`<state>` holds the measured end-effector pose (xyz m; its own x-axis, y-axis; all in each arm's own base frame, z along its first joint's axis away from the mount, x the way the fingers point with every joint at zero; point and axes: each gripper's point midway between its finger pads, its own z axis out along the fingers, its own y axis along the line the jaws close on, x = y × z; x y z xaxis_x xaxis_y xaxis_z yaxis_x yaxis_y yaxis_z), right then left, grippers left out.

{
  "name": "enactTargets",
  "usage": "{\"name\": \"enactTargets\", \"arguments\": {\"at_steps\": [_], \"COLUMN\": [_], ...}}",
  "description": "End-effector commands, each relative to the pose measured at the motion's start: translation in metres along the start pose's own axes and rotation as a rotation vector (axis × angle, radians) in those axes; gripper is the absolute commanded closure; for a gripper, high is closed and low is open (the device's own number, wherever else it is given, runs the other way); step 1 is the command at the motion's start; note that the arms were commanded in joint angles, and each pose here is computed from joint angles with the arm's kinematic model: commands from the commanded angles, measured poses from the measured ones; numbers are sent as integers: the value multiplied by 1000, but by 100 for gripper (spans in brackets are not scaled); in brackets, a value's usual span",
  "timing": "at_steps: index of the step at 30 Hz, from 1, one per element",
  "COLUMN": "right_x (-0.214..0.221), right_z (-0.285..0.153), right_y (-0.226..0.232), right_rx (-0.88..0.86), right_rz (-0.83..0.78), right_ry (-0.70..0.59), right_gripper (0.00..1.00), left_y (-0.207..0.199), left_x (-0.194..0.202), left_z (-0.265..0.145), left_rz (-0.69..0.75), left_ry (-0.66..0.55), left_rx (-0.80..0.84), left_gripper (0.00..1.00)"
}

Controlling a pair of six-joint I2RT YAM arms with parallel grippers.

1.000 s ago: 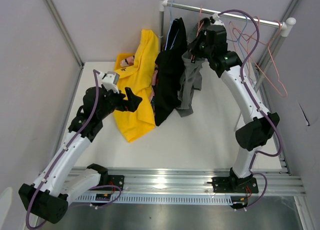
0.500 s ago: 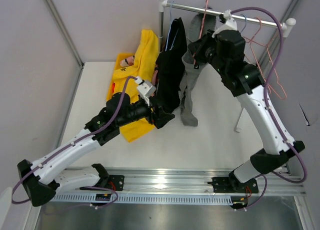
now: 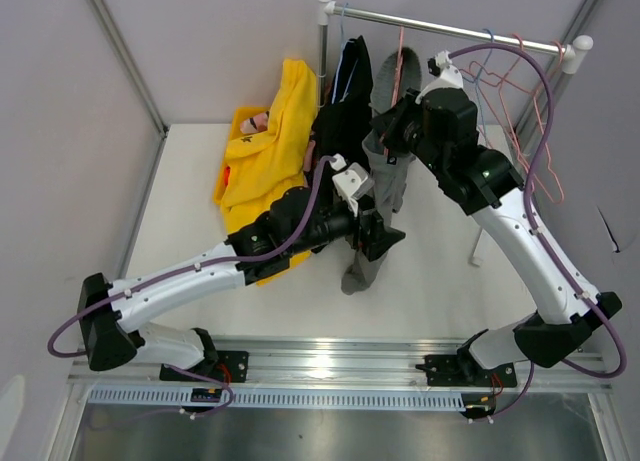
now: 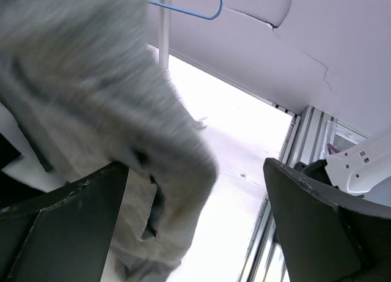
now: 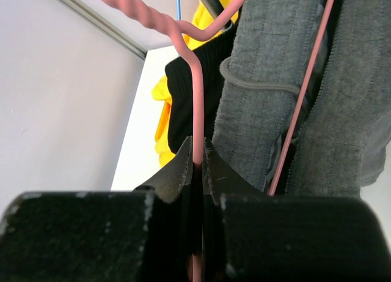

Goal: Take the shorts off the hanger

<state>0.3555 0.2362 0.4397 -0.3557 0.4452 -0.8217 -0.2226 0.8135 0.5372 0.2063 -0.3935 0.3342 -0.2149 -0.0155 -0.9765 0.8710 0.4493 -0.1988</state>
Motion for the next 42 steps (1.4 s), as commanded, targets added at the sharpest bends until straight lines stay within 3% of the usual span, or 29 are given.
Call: {"name": "enactTargets", "arguments": {"at_steps": [1,3,8,9,10,12,13,19,24,29,37,40,42], "right_x": [-52,-53,-63,-65,-65,-68,-69,-89,-113,-132,-133,-129,-123], "right_z": [-27,-30,-40,-41,-43,-45,-47,-51,-48,-58,-69,-80,-92], "right_y": [29,31,36,36,37,37,37,33,25,23,17,22,24], "right_rx": [-105,-112,-130,-133,-132,-134,-134,-86,-55,-48,-39,-69,-87], "right_rz": [61,62,73,73,75,70,71,24,4,3,17,43,75], "right_ry": [-175,-179,-197,-199,-197,-203,-207,-259,-284,-321,-323,-303,-280], "right_gripper": [100,100,100,100,100,100,100,100,100,100,100,100,100], "left_y": [-7,-2,12,16,20,27,28,-9,-70,-107,-106,-92,-61], "left_x": [-43,-37,-29,-28,-23,-22,-19,0,85,118,123,123,130], "left_z": [6,11,19,20,23,23,22,-3,-41,-61,-58,-40,-28], "left_rz": [43,45,52,51,52,47,45,49,34,-2,-3,48,60], "left_ry": [-123,-111,-96,-96,-86,-90,-86,-89,6,40,34,65,117], "left_rx": [-7,-26,-95,-118,-134,-175,-179,-130,-46,-10,-80,-186,-271], "left_gripper": [1,3,38,46,69,97,100,100,100,100,100,100,100]}}
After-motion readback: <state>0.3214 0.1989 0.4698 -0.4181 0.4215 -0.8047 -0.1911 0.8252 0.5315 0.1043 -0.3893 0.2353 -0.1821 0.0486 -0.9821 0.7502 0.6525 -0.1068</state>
